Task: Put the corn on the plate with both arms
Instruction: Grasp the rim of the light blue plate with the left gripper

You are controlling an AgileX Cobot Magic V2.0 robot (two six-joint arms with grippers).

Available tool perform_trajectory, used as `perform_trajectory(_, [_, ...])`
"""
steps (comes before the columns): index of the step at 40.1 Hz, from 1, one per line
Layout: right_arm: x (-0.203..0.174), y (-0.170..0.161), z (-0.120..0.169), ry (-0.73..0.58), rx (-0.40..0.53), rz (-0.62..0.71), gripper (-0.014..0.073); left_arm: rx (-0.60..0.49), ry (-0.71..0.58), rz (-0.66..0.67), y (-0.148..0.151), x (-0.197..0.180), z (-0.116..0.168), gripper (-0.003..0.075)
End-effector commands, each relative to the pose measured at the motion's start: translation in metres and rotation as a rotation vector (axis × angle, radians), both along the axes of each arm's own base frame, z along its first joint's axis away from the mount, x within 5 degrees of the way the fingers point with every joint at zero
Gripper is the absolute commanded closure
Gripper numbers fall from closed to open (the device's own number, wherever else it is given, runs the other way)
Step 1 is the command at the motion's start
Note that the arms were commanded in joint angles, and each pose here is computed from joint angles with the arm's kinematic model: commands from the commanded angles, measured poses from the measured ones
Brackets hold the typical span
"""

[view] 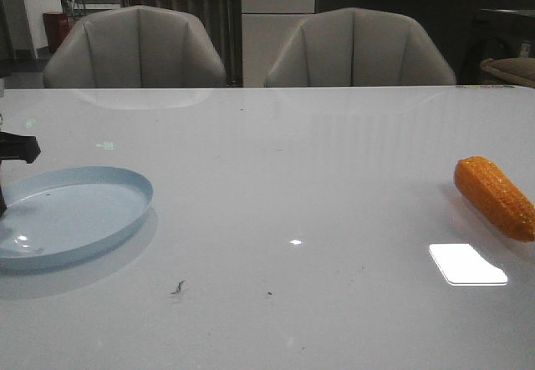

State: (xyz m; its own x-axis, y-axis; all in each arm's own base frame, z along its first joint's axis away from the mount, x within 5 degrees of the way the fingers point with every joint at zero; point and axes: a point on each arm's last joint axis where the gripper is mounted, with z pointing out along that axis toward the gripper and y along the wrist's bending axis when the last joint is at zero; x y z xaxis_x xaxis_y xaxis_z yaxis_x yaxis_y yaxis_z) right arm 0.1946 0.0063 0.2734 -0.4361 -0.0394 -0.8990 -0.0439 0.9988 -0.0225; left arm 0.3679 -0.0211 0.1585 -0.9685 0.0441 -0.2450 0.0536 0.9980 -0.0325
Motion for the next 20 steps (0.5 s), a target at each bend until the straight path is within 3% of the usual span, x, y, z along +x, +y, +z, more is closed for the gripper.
perform_trajectory(1, [0.004, -0.001, 0.018, -0.100, 0.000, -0.003, 0.0108, -0.009, -0.086, 0.004, -0.001, 0.006, 0.024, 0.0606])
perform_trajectory(11, [0.004, -0.001, 0.018, -0.097, 0.000, -0.003, 0.0108, -0.070, -0.151, 0.023, -0.007, 0.029, 0.072, 0.0627])
perform_trajectory(20, [0.004, -0.001, 0.018, -0.097, 0.001, -0.003, 0.0108, -0.321, -0.285, 0.086, -0.026, 0.050, 0.134, 0.0627])
